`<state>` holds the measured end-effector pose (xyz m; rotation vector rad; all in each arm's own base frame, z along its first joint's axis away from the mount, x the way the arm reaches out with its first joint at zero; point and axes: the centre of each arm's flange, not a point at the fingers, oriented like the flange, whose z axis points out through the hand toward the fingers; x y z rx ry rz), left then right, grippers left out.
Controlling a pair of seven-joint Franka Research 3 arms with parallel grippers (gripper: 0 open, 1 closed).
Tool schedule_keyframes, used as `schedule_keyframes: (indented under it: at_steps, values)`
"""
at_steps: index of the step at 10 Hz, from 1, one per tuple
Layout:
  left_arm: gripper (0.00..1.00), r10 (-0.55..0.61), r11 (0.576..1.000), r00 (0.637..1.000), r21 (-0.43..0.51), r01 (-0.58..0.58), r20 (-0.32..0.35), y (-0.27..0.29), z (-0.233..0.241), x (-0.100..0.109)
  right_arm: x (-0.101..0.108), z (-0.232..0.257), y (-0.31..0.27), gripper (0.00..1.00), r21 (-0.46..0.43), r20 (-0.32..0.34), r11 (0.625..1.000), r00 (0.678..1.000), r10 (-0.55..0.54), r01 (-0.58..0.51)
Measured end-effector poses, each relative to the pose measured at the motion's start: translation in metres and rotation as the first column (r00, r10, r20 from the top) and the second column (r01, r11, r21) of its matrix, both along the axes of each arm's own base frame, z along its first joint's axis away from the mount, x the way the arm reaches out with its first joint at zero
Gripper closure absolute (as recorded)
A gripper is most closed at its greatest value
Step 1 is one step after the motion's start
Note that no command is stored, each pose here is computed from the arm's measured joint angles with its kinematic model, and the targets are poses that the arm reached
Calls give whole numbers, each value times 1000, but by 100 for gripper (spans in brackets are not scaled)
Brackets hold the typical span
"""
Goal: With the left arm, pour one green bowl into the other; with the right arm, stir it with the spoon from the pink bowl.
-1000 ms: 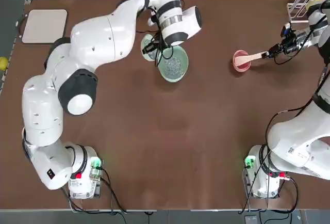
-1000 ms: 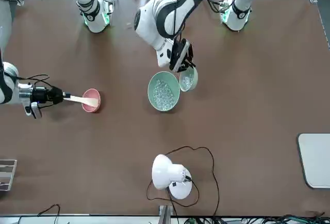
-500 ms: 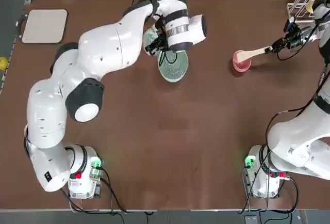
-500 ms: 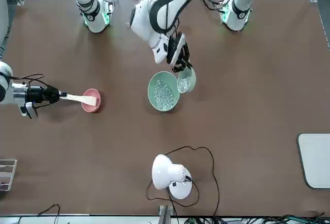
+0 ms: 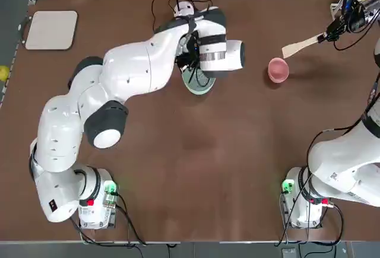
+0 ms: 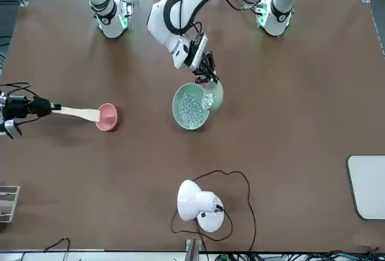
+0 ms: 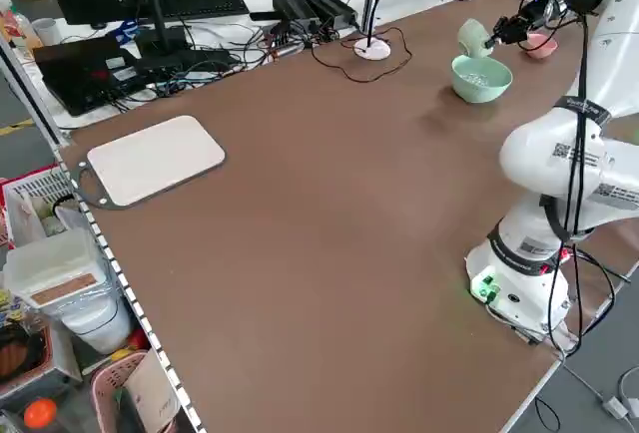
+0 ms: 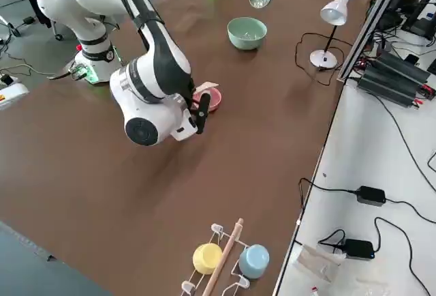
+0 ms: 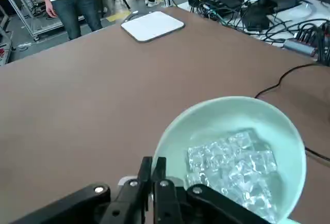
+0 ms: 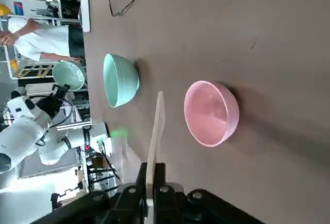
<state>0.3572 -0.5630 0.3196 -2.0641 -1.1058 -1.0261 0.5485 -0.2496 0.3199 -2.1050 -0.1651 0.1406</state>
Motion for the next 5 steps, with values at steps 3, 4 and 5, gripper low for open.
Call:
schedule_keyframes:
  at_steps: [3, 4, 5]
  values:
    - [96, -25, 1000, 988, 20, 23, 149, -12, -18, -9, 1, 9, 5, 94, -16, -14, 1000, 1000, -1, 0]
    - [96, -36, 999, 987, 24, 32, 158, -14, -21, -11, 3, 14, 8, 94, -23, -23, 1000, 1000, -4, 4]
    - [96, -55, 998, 983, 43, 48, 174, -16, -27, -11, 5, 21, 13, 94, -31, -26, 1000, 1000, -4, 4]
